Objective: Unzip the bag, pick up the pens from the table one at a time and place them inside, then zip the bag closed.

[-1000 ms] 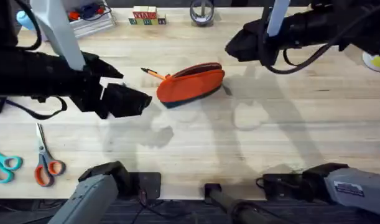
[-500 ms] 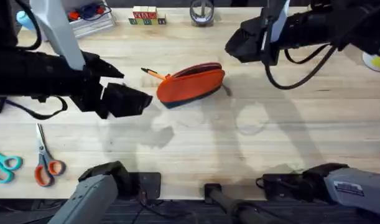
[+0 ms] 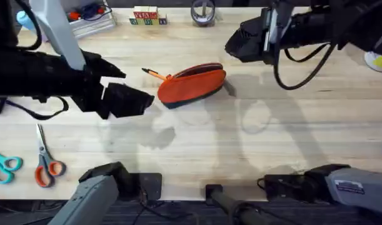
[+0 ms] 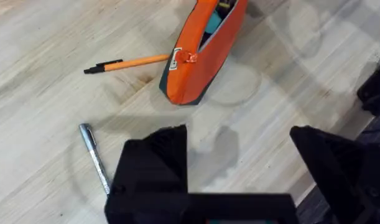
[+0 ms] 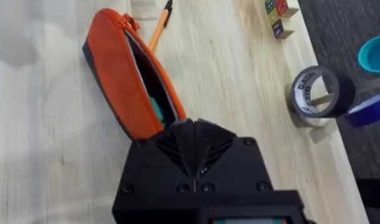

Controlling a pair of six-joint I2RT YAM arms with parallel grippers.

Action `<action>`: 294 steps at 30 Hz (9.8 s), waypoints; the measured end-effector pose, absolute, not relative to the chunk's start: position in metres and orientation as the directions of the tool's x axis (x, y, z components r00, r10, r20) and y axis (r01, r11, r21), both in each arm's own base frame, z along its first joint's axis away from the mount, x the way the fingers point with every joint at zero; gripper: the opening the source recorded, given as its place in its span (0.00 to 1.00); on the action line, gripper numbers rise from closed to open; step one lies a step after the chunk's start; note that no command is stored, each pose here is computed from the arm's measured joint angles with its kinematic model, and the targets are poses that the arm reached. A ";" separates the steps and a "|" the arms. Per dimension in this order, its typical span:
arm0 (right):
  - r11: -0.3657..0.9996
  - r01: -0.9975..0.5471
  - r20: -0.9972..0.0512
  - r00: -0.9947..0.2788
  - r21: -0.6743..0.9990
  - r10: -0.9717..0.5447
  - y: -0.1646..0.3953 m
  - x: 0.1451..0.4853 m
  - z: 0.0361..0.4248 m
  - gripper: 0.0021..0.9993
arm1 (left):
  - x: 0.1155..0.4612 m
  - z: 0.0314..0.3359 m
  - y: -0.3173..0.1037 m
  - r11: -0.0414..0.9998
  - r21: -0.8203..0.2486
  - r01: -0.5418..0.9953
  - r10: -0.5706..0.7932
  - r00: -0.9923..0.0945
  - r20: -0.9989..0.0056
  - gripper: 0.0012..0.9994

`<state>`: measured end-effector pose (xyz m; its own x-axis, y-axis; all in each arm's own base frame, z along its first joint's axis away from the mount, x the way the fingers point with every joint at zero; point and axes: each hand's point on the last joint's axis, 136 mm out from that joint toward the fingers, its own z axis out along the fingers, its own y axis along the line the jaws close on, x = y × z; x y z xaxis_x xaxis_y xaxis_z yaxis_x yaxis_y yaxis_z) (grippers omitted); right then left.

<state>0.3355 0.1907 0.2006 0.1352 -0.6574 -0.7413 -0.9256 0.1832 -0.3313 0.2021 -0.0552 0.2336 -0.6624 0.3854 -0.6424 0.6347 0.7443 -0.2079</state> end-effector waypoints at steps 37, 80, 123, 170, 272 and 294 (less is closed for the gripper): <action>0.108 -0.994 -0.826 -0.037 -0.029 -0.562 0.212 0.345 0.114 0.03 | 0.202 0.234 -0.056 0.742 -0.211 0.636 0.383 -0.661 -0.645 1.00; 0.186 -0.967 -0.818 -0.249 0.176 -0.518 0.216 0.350 0.099 1.00 | 0.202 0.234 -0.056 0.742 -0.211 0.636 0.383 -0.661 -0.645 1.00; 0.709 -0.686 -0.680 -0.600 0.166 -0.422 0.129 0.278 0.265 1.00 | 0.203 0.235 -0.056 0.743 -0.211 0.636 0.381 -0.660 -0.648 1.00; 0.729 -0.660 -0.651 -0.635 0.178 -0.416 0.123 0.265 0.264 1.00 | 0.224 0.226 -0.022 0.808 -0.527 -0.264 -0.463 -0.838 -0.290 1.00; 0.729 -0.660 -0.649 -0.636 0.179 -0.416 0.123 0.265 0.264 1.00 | 0.356 0.035 -0.054 0.599 -0.075 -0.797 -0.801 -0.595 -0.070 0.38; 0.729 -0.660 -0.649 -0.636 0.179 -0.416 0.123 0.265 0.264 1.00 | 0.382 0.038 -0.060 0.597 -0.143 -0.789 -0.802 -0.589 -0.095 0.04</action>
